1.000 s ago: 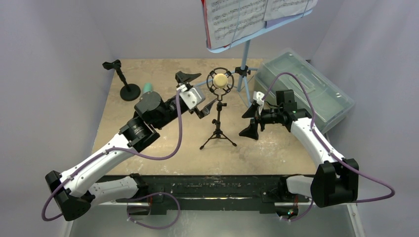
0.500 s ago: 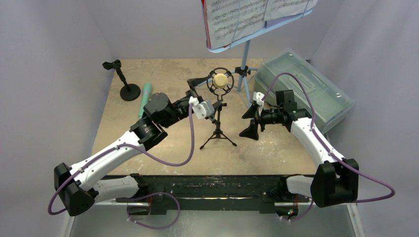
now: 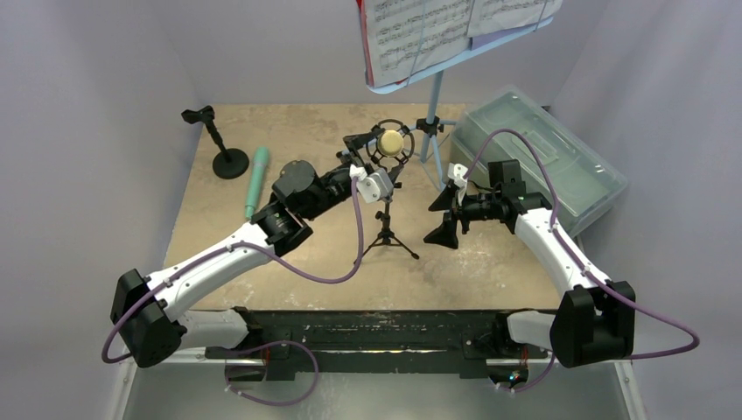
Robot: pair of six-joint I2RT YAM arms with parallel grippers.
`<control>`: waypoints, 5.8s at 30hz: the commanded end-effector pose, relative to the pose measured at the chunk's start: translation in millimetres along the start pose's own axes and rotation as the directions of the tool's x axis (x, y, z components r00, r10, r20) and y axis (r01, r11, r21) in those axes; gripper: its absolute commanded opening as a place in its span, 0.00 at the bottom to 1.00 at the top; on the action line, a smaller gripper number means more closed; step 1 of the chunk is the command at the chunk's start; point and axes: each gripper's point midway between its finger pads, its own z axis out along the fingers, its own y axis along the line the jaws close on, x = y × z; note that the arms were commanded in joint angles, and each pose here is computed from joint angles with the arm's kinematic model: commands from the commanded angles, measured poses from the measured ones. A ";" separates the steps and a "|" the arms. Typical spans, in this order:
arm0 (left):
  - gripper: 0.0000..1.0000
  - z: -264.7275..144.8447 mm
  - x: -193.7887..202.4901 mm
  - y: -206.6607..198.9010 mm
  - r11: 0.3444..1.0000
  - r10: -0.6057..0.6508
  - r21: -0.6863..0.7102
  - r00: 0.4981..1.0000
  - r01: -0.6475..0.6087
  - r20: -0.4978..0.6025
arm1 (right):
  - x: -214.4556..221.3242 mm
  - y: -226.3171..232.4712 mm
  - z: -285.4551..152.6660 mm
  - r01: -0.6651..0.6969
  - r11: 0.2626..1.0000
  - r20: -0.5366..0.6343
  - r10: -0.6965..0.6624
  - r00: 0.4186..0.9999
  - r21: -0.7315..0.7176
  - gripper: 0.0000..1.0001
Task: Pack up the instrument practice props
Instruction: Remove the microphone from the microphone stand, then place the microphone at the center of the board.
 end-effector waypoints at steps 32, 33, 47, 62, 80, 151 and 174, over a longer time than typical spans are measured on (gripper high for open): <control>0.00 -17.3 -102.5 45.9 0.998 0.003 -0.055 0.964 0.012 0.265 | -12.0 -5.7 -2.5 0.045 0.999 0.010 -0.045 0.999 0.005 0.99; 0.00 -20.3 -108.3 47.3 0.998 -0.005 -0.053 0.960 0.021 0.280 | -12.1 -5.8 -2.4 0.045 0.999 0.010 -0.045 0.999 0.005 0.99; 0.00 -58.6 -186.2 83.0 0.993 -0.066 -0.057 0.902 0.099 0.427 | -9.3 -7.2 -1.6 0.037 0.999 0.003 -0.037 0.999 0.006 0.99; 0.00 -112.4 -201.3 126.6 0.944 -0.171 -0.204 0.914 0.259 0.368 | -8.3 -8.2 -1.2 0.035 0.999 0.000 -0.035 0.999 0.008 0.99; 0.00 -119.8 48.3 121.0 0.798 -0.356 -0.602 0.822 0.020 -0.445 | -3.8 -11.3 0.6 0.021 1.000 -0.010 -0.021 1.000 0.010 0.99; 0.83 -213.4 396.2 106.8 0.619 -0.779 -0.786 0.133 0.002 -0.613 | 4.9 -14.7 3.4 -0.003 1.000 -0.038 0.003 0.999 0.004 0.99; 0.99 -176.8 265.8 57.6 0.537 -0.842 -0.676 0.359 0.505 -0.402 | 4.9 -15.0 2.6 0.005 1.000 -0.042 -0.005 0.999 0.008 0.99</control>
